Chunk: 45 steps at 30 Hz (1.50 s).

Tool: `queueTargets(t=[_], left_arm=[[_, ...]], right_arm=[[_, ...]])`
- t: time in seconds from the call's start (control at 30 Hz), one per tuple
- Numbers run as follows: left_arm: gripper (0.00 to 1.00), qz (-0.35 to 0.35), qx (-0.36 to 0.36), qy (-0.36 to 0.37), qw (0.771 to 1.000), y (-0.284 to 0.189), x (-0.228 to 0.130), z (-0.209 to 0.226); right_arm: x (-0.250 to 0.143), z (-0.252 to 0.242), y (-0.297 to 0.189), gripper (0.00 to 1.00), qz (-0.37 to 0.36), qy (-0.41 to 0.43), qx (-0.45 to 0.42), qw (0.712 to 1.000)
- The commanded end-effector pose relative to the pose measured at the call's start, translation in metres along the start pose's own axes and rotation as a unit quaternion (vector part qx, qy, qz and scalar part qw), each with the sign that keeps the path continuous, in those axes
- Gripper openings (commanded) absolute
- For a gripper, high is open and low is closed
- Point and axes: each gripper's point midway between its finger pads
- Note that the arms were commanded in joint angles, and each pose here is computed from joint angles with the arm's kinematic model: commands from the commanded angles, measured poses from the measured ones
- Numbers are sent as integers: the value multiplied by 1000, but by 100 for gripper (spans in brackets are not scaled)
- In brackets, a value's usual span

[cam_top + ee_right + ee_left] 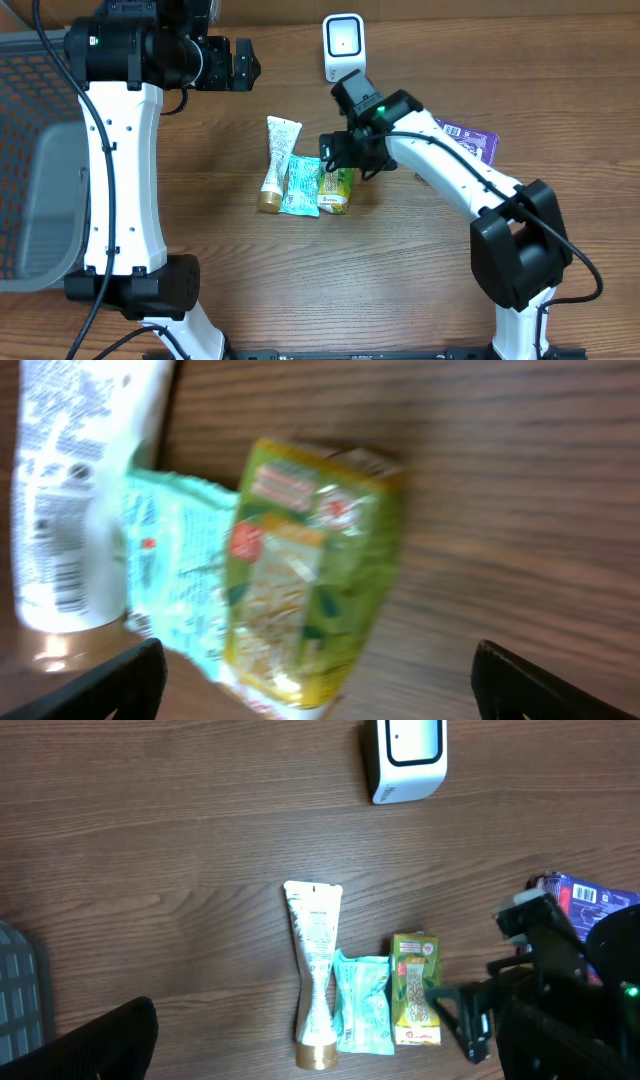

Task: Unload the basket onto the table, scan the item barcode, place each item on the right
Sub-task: 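Lift the green packet and carry it toward the scanner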

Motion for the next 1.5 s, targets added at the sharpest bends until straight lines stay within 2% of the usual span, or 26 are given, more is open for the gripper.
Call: queueTargets(t=[0.0,0.1,0.2,0.47,0.6,0.77,0.87,1.07,1.2,1.27,1.33,1.47], left_arm=[[100,-9,-5,-6,1000,-6,3,-4],[100,-9,-5,-6,1000,-6,3,-4],[100,-9,-5,-6,1000,-6,3,-4],[100,-9,-5,-6,1000,-6,3,-4],[100,-9,-5,-6,1000,-6,3,-4],[100,-9,-5,-6,1000,-6,3,-4],[100,-9,-5,-6,1000,-6,3,-4],[100,-9,-5,-6,1000,-6,3,-4],[100,-9,-5,-6,1000,-6,3,-4],[100,-9,-5,-6,1000,-6,3,-4],[100,-9,-5,-6,1000,-6,3,-4],[100,-9,-5,-6,1000,-6,3,-4]], right_arm=[[-27,27,14,96,11,43,3,999],[-38,16,25,96,4,81,-46,996],[-45,12,38,93,-1,93,-59,994],[-55,2,62,73,8,88,-80,993],[-48,-4,61,69,-11,85,-96,992],[-37,4,62,69,-28,24,-79,996],[-34,6,62,63,-31,-4,-76,997],[-35,7,63,27,-29,-8,-75,997],[-37,4,62,25,-23,-10,-79,997],[-37,-1,54,21,-7,-3,-83,997],[-36,4,46,18,9,-24,-61,998],[-36,34,11,15,53,-101,74,991]])
Point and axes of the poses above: each gripper's point midway between its finger pads, its own y axis out along the fingers, its own z axis along the line the jaws close on, x = y × z, and after that the axes turned 1 degree about -y, right-handed
